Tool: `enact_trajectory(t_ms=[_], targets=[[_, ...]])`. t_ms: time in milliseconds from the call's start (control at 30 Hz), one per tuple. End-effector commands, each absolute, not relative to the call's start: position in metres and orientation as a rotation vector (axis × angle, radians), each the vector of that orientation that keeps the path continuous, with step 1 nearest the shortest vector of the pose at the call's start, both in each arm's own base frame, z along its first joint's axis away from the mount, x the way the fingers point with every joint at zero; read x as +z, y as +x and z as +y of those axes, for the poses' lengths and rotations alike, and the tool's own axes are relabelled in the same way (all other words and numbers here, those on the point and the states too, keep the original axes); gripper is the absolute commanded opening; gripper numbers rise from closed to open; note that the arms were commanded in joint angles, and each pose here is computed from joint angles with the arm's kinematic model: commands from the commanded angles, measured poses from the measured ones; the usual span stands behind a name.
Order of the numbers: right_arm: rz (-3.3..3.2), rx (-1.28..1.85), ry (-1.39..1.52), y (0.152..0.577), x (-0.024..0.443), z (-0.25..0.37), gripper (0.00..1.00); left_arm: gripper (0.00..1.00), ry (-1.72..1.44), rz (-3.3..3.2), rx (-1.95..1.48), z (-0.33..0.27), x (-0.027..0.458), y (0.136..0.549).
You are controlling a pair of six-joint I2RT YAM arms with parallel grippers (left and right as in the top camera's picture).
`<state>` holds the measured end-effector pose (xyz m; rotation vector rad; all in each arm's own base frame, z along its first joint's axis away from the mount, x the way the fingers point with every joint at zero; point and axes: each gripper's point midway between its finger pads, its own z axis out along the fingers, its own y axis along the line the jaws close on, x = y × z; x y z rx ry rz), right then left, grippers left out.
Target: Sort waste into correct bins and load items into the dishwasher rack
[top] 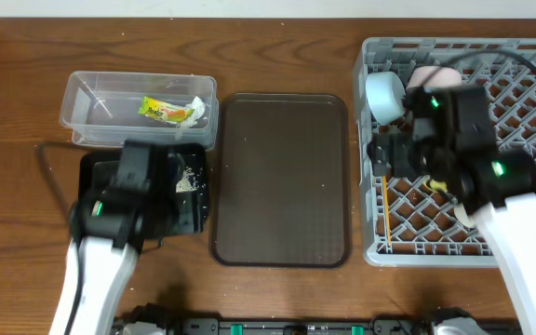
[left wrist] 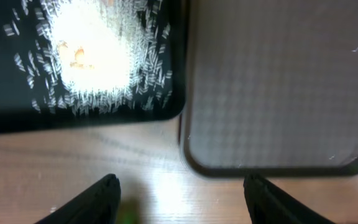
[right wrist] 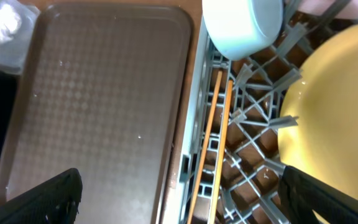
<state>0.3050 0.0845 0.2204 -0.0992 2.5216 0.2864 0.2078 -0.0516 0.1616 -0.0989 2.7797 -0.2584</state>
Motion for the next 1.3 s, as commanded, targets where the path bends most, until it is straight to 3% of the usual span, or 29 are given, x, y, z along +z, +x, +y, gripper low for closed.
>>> enact_trajectory(t_ms=[0, 367, 1267], targets=[[2.443, 0.284, -0.064, 0.288, 0.220, 0.077, 0.99, 0.67, -0.087, 2.623, -0.298, -0.052, 0.175, 0.199], [2.224, 0.309, -0.067, 0.232, 0.211, 0.063, 0.99, 0.67, -0.055, 2.287, -0.351, -0.048, 0.212, 0.174], [2.395, 0.259, -0.080, 0.200, 0.176, 0.054, 0.99, 0.67, -0.054, 2.285, -0.352, -0.048, 0.212, 0.174]])
